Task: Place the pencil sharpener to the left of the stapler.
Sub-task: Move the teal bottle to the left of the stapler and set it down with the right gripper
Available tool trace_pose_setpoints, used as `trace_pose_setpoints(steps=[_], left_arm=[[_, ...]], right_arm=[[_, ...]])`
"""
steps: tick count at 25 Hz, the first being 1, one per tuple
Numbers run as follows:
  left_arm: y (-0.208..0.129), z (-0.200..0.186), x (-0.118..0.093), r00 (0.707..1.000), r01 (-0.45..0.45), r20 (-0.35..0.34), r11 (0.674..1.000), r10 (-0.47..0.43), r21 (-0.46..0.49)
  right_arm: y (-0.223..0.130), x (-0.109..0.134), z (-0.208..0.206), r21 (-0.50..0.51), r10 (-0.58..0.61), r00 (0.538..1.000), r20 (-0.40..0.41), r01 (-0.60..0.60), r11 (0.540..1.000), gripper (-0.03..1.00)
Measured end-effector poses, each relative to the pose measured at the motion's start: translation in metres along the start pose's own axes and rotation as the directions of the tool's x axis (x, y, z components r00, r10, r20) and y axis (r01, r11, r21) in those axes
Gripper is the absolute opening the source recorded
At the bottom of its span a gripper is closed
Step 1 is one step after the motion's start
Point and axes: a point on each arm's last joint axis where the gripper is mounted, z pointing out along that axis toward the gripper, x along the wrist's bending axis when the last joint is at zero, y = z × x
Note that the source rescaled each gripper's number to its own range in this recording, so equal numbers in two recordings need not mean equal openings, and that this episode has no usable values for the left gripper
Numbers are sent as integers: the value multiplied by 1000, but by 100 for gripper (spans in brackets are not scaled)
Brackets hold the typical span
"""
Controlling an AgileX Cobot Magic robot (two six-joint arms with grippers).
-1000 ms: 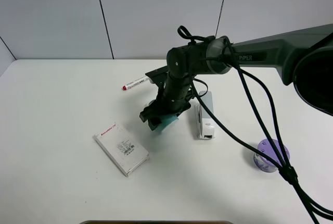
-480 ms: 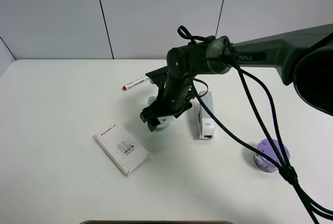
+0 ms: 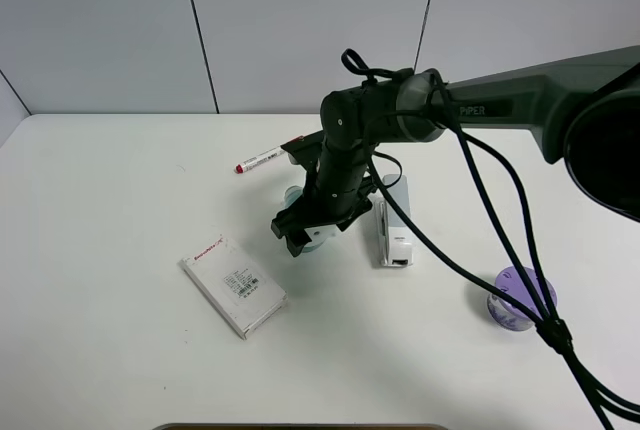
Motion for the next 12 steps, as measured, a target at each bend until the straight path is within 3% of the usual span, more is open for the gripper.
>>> trace_pose_setpoints(steps=[12], left_arm=[[0,0,0,1000,0,0,1000,0,0]], right_arm=[[3,8,-60,-98,-17,1000,-9,16,995,50]])
